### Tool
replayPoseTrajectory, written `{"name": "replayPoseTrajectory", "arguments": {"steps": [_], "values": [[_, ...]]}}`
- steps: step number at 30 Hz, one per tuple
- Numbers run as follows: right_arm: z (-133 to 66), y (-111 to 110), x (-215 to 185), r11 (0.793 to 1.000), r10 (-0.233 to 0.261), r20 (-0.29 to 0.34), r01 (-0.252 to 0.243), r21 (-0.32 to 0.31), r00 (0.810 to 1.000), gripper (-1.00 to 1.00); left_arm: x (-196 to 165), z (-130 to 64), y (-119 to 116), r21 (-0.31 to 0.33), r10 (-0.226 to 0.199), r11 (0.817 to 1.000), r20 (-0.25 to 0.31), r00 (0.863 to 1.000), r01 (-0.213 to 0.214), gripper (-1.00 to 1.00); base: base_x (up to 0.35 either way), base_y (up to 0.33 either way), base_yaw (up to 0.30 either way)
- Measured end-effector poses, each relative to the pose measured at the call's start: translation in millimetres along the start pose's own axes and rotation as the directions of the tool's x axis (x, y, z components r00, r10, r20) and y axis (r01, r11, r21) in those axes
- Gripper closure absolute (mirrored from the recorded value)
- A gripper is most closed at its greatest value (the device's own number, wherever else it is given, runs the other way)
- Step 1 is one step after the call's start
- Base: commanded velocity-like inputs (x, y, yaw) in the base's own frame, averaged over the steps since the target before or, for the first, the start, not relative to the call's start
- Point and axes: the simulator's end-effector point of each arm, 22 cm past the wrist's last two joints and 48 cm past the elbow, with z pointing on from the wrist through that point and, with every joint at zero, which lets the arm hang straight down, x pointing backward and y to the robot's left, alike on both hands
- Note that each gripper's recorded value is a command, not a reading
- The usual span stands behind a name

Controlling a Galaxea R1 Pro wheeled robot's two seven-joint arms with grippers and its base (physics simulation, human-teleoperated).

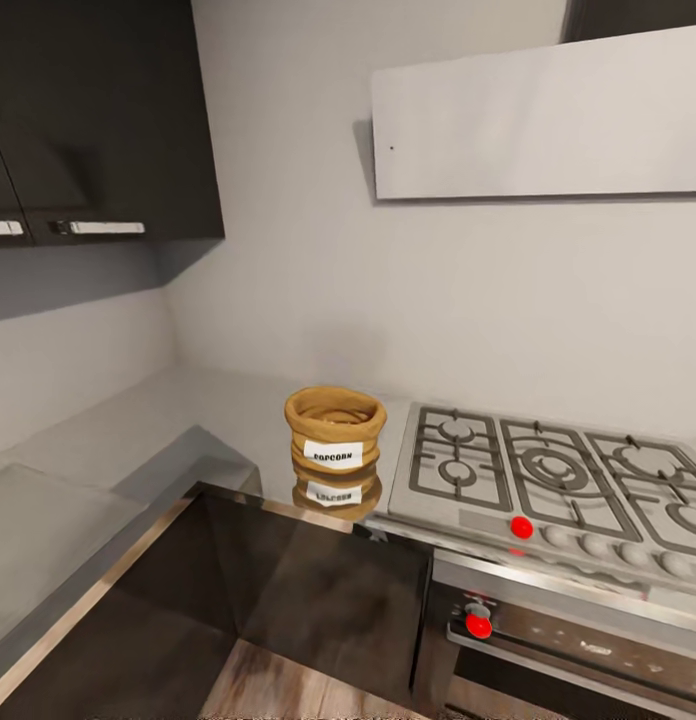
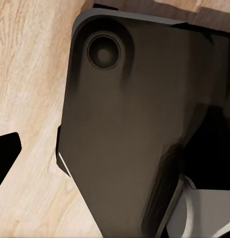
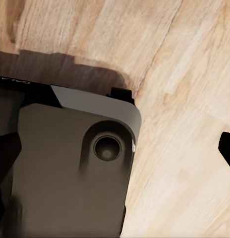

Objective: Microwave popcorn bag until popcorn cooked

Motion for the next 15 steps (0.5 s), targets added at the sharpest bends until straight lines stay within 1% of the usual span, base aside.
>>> {"name": "replayPoseTrajectory", "arguments": {"steps": [15], "values": [[1.8,2.7,10.7,1.0,-0.006,-0.03,0.005,-0.006,1.0,-1.0,9.2,-0.1,3.0,-0.006,-0.002,1.0,-0.025,1.0,0.002,-1.0,0.0,0.0,0.0]]}}
